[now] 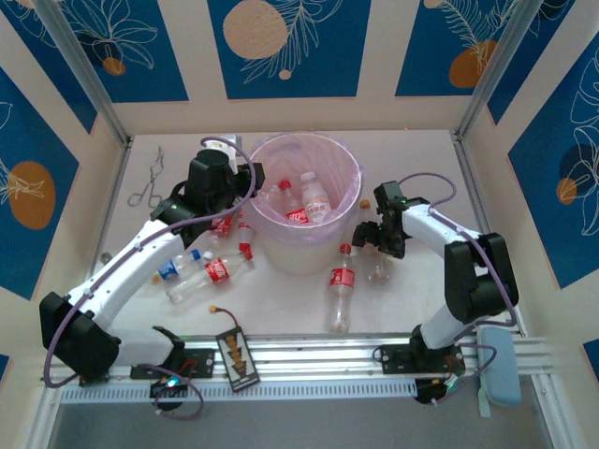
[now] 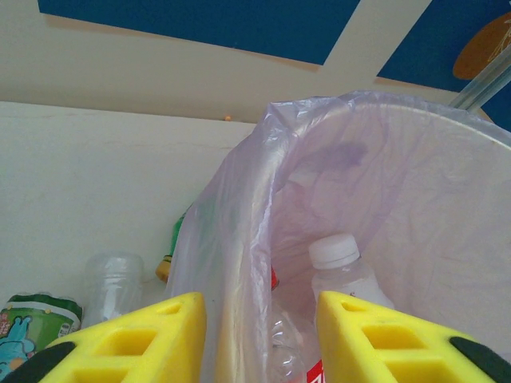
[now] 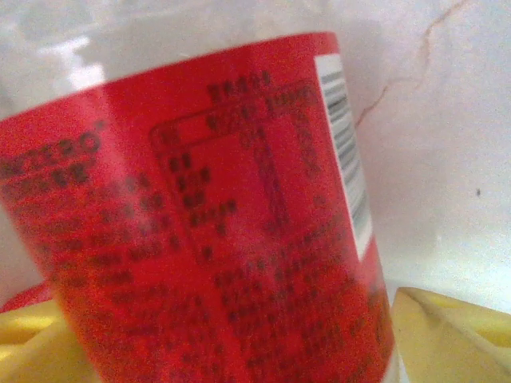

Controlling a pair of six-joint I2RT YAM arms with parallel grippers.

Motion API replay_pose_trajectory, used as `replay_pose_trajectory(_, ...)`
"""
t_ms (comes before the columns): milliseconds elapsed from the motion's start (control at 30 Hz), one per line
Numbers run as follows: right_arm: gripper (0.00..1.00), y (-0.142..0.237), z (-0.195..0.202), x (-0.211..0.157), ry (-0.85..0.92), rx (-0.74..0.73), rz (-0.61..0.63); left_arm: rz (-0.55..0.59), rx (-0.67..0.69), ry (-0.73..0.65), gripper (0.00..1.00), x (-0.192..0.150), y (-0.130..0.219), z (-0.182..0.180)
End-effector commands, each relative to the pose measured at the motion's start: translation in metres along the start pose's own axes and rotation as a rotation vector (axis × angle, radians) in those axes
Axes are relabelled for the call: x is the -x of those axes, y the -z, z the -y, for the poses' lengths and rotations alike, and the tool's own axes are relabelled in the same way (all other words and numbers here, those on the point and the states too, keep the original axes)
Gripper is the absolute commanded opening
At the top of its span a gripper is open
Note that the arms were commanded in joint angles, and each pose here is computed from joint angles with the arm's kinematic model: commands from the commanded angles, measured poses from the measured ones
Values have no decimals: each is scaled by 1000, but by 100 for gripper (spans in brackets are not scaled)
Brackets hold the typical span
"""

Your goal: Put the plastic bottles in the bin

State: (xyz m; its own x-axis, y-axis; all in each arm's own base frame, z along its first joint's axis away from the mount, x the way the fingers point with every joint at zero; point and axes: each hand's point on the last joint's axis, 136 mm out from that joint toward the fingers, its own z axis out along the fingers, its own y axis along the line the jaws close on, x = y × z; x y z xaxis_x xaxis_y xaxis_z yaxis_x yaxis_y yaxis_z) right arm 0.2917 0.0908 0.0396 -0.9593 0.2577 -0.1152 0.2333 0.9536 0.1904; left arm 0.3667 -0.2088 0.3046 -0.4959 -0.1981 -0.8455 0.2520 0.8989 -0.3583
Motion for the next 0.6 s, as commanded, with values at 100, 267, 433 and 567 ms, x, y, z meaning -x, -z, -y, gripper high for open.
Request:
replay_pose_trajectory(100,77,-13,5,5,-13,-8,6,-143,46,-7,42,-42,-12,-16)
replay_pose_trajectory(267,73,-14,7,5,-14,-15,5,-145,48,-7,42,-43,-12,-17)
replay_pose_trajectory(433,72,-7,9,5,-13,-17,15,-144,48,-7,42,-43,-12,-17)
replay_pose_trajectory(567,70,8,7,7,-11,-1,42,-145,46,-7,42,-43,-13,-17)
